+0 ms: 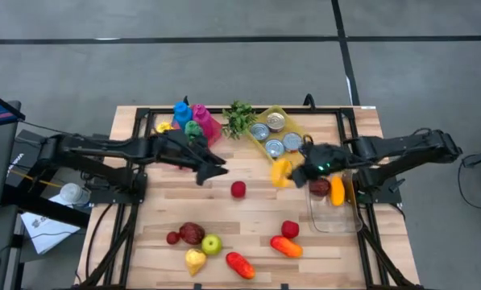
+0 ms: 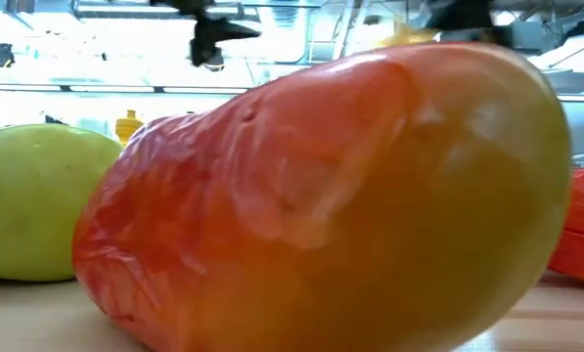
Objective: Pick & Place Food Item
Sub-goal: Put the starfruit into the transparent bin
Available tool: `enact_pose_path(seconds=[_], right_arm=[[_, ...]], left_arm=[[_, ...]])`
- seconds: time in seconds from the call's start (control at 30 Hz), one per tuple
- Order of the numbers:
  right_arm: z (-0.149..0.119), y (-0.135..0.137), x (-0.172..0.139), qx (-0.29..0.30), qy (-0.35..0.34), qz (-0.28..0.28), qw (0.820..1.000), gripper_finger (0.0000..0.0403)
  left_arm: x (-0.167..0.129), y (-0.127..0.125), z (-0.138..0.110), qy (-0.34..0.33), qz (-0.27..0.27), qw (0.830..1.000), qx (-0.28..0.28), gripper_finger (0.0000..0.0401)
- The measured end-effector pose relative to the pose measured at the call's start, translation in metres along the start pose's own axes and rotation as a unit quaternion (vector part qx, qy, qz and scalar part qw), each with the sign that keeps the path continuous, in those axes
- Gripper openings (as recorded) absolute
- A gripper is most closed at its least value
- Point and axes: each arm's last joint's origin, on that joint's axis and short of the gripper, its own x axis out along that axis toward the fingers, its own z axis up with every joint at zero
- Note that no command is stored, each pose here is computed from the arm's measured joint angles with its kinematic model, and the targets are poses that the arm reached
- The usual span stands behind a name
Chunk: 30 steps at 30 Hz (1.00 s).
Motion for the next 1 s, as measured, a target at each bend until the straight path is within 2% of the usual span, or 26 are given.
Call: enact_pose_path(seconds=[0.13, 0.23, 0.33, 0.43, 0.6, 0.67, 0.8, 1.0], right_arm=[[-0.033, -0.018, -0.013, 0.052, 0.108, -0.106, 0.987, 0.0005], [-0.053, -0.022, -0.018, 0.071, 0.162, -0.158, 0.971, 0.0005], [-0.069, -0.021, -0.02, 0.085, 0.201, -0.188, 0.958, 0.0005], [-0.08, -0.027, -0.021, 0.098, 0.224, -0.257, 0.935, 0.0005], [-0.09, -0.037, -0.018, 0.091, 0.249, -0.383, 0.885, 0.0005], [-0.093, -0.038, -0.013, 0.081, 0.266, -0.405, 0.871, 0.0005], [-0.1, -0.034, 0.001, 0.047, 0.294, -0.414, 0.86, 0.0008], [-0.112, -0.034, 0.022, -0.016, 0.32, -0.447, 0.835, 0.0031]], left_arm=[[-0.028, -0.001, -0.002, 0.024, 0.022, 0.999, -0.002, 0.0233], [-0.044, -0.003, -0.001, 0.017, 0.029, 0.999, -0.002, 0.0224], [-0.057, -0.003, -0.001, 0.009, 0.043, 0.999, -0.002, 0.0214], [-0.064, -0.004, 0.001, -0.008, 0.051, 0.999, -0.001, 0.0206], [-0.064, -0.003, 0.001, -0.01, 0.057, 0.998, -0.001, 0.0203], [-0.062, -0.002, -0.001, -0.001, 0.06, 0.998, -0.001, 0.0207], [-0.058, 0.0, -0.005, 0.031, 0.063, 0.998, -0.003, 0.0215], [-0.059, 0.005, -0.019, 0.119, 0.061, 0.991, -0.01, 0.0219]])
